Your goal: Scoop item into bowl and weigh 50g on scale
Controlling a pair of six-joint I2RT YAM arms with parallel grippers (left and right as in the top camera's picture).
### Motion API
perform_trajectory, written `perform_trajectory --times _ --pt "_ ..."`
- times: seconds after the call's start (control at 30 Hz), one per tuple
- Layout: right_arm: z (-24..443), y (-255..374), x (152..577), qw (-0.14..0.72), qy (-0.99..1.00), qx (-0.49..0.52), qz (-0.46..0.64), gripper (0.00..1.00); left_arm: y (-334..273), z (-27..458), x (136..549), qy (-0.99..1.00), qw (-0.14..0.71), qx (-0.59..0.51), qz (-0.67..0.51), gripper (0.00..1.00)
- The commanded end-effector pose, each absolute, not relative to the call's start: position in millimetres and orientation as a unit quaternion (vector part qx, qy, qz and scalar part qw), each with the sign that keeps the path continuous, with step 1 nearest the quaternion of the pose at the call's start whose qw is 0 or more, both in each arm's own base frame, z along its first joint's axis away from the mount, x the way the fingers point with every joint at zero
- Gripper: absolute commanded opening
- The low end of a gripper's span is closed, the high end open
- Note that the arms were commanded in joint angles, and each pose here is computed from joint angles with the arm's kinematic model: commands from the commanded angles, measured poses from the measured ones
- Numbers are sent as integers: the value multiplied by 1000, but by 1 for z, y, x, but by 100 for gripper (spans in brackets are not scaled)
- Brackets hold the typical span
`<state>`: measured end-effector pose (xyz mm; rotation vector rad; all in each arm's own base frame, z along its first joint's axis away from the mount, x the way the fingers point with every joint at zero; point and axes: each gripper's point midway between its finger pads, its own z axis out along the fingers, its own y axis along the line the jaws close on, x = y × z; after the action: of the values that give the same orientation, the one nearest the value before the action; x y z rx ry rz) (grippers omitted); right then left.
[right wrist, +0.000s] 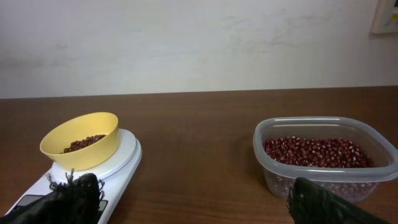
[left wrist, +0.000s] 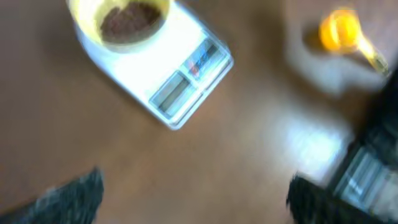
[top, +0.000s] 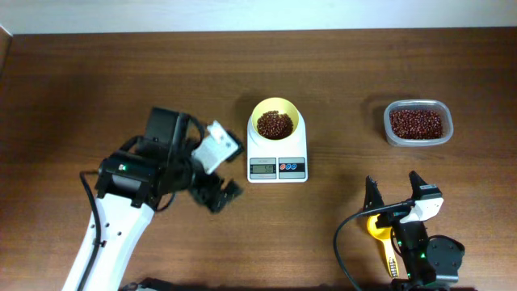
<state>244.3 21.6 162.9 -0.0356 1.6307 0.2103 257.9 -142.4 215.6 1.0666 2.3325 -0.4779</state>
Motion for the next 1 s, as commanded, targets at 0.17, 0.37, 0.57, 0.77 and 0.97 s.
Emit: perform_trajectory --times 0.17,0.37,0.57,0.77,0.97 --pt "160 22 244 679 728 -16 94 99 -104 253 317 860 386 328 -67 98" --pt "160 22 244 679 728 -16 94 99 -63 314 272 856 469 207 -72 98" --pt "160 22 244 679 728 -16 94 99 -45 284 242 855 505 87 -76 98" --pt "160 22 244 679 728 -16 94 99 -37 253 230 804 587 79 -58 98" --pt "160 22 244 679 728 -16 94 99 -28 232 235 813 579 32 -51 98"
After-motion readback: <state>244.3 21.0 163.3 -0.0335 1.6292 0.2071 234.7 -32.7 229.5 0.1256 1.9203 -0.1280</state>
